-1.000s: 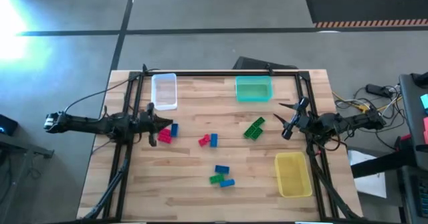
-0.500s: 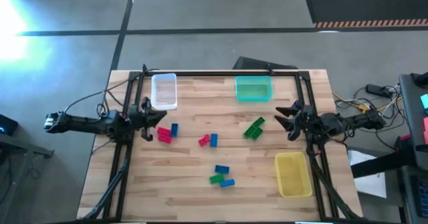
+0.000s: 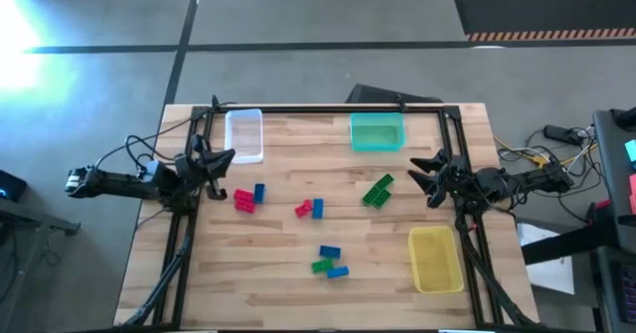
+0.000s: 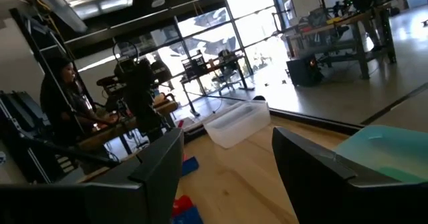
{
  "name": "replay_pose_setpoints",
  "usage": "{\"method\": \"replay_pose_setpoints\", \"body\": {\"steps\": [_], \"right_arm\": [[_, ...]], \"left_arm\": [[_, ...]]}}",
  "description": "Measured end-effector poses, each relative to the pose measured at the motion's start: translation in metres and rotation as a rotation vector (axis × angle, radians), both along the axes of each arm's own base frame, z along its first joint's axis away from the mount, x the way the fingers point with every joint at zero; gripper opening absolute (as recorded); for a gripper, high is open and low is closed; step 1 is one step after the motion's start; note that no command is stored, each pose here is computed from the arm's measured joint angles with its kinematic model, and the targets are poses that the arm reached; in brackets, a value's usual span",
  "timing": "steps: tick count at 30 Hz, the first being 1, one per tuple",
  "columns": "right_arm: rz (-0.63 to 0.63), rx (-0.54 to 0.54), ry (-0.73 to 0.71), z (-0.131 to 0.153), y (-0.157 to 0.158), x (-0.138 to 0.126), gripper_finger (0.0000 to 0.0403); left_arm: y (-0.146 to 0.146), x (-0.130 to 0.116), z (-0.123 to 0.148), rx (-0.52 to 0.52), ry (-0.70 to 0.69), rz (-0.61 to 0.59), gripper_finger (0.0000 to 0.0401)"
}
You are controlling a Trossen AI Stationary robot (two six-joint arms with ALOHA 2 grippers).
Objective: Sort & place blocks by color
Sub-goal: Put the green game piece into the white bin
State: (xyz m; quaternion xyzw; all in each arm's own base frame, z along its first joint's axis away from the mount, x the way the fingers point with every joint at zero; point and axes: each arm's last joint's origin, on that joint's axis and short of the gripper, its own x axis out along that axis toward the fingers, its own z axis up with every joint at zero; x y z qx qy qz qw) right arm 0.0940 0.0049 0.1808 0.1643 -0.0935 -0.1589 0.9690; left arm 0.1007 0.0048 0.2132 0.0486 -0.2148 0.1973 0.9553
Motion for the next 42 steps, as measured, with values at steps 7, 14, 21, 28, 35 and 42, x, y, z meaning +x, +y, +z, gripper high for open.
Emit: {"method": "replay_pose_setpoints", "body": {"steps": [7, 14, 21, 28, 35, 42], "right_arm": [[-0.07, 0.028, -0.096, 0.009, -0.002, -0.002, 0.0219], [-0.085, -0.063, -0.118, 0.017, -0.002, 0.0, 0.0219], [-0.118, -0.182, -0.029, 0.045, 0.0, 0.007, 0.0219], [-0.176, -0.225, 0.255, 0.082, 0.0, 0.019, 0.0219], [-0.134, -0.222, 0.551, 0.099, 0.005, 0.04, 0.0219], [0.029, -0.169, 0.855, 0.083, 0.013, 0.058, 0.0219]], "left_arm": [[0.001, -0.002, 0.004, 0.102, 0.022, 0.116, 0.0], [0.002, -0.006, 0.01, 0.122, -0.046, 0.138, 0.0], [0.002, -0.007, 0.013, 0.12, -0.068, 0.138, 0.0], [0.003, -0.017, 0.024, 0.122, -0.218, 0.166, 0.0], [0.003, -0.02, 0.027, 0.114, -0.26, 0.168, 0.0], [0.003, -0.02, 0.026, 0.114, -0.258, 0.167, 0.0]]}}
